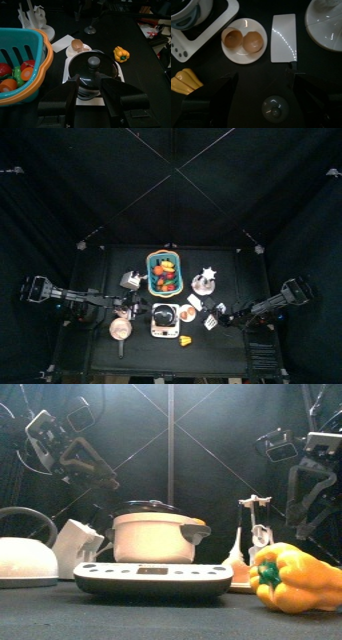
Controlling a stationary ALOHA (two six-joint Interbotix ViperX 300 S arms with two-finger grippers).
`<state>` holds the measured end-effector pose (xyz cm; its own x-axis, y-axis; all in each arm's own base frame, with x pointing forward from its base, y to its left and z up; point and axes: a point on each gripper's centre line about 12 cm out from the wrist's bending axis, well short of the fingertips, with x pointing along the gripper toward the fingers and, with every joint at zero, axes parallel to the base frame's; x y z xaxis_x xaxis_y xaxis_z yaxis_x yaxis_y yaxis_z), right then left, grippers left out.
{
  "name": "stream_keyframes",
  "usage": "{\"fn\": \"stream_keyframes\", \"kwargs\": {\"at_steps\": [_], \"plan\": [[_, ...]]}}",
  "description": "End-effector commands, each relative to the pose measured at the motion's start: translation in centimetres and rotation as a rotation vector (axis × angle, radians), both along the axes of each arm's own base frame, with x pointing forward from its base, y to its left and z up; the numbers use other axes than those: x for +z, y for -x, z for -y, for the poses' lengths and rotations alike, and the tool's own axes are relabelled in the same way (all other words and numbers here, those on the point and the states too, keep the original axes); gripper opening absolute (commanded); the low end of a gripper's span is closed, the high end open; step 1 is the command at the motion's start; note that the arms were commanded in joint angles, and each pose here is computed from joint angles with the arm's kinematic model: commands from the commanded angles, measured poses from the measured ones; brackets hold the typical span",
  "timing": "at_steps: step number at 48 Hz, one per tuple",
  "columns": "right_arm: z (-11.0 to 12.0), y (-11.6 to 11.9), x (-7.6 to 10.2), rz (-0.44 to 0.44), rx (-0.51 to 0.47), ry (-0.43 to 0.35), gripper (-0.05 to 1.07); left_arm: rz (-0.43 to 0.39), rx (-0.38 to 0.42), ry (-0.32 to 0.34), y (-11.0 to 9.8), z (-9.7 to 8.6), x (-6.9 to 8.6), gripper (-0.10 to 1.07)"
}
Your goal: Grab cleaver handle
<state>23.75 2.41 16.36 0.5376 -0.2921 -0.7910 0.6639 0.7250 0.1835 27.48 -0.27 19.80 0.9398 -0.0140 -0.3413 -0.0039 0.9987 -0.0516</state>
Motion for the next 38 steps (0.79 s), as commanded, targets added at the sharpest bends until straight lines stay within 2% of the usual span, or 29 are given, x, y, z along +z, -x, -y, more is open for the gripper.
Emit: {"fn": "stream_keyframes", "kwargs": {"at_steps": [1,12,24,38], "plan": [[0.6,0.1,0.9,0.058,0.000,-0.017,1.04,0.020,0.003,0.000,-0.2,-0.1,0.5,0.74],[2.6,0.8,2.0,0.168,-0.003,-0.032,1.04,0.014,0.024,-0.001,0.0,-0.7,0.2,0.74],[3.3,0.1,2.4,0.276,0.081,-0.067,1.04,0.012,0.041,0.001,0.1,-1.1,0.1,0.74],[4.4,1.7,0.3,0.165,-0.003,-0.023,1.04,0.015,0.050,0.011,0.4,-1.2,0.1,0.74]]}}
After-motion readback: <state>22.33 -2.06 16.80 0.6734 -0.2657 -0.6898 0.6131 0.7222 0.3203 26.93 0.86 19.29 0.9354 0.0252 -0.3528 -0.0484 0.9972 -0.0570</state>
